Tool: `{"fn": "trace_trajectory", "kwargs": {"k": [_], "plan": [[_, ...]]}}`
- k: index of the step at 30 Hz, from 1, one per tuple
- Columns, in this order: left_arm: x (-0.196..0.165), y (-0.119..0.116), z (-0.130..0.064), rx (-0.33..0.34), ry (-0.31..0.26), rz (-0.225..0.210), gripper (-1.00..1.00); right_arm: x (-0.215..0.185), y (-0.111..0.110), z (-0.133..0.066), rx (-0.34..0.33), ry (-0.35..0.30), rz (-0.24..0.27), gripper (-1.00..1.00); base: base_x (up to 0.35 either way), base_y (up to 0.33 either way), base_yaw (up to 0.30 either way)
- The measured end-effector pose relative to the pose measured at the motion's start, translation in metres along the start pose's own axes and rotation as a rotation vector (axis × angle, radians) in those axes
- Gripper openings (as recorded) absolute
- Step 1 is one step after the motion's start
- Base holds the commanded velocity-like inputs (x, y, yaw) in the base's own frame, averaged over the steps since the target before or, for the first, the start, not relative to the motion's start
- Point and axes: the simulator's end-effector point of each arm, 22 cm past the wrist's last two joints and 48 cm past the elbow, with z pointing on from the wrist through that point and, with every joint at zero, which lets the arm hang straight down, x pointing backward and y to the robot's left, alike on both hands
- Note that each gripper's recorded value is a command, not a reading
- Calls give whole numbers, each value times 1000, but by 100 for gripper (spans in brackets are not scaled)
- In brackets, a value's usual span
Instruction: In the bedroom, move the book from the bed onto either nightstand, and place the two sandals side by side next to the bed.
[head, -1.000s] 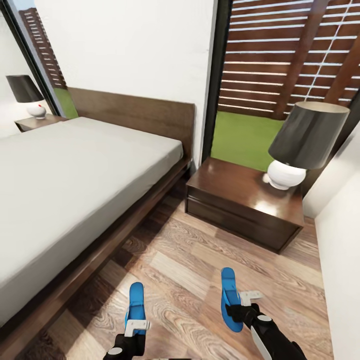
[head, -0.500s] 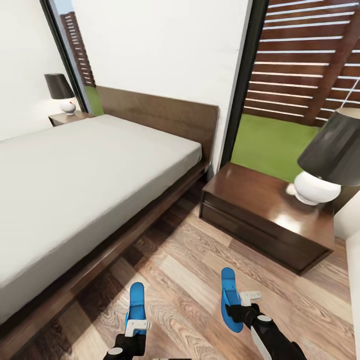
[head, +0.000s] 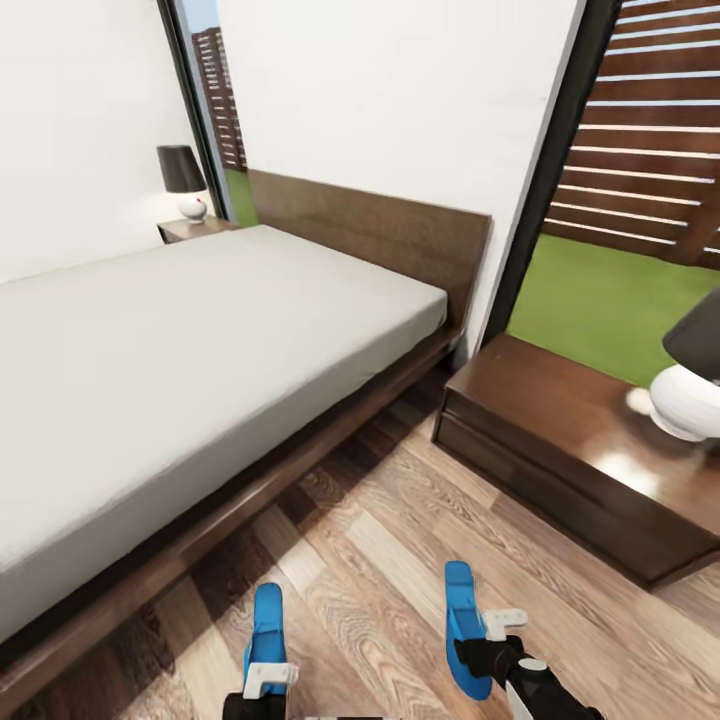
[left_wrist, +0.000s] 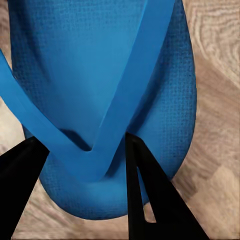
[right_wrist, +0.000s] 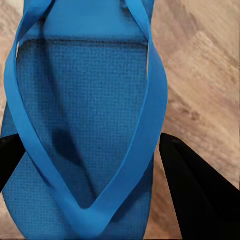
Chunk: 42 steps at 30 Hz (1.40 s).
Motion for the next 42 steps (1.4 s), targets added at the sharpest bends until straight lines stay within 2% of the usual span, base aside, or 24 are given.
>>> {"fn": "trace_trajectory", "kwargs": {"k": [3, 9, 17, 42], "plan": [[16, 3, 0, -5, 25, 2, -100, 32, 1, 0, -2, 51, 4, -100, 0, 0, 272], [19, 3, 0, -7, 29, -38, -100, 39, 2, 0, -3, 63, 5, -100, 0, 0, 273], [12, 4, 0, -9, 0, -50, -100, 31, 1, 1, -3, 27, 5, -100, 0, 0, 273], [12, 4, 0, -9, 1, -63, -100, 30, 1, 1, -4, 22, -4, -100, 0, 0, 272]]}}
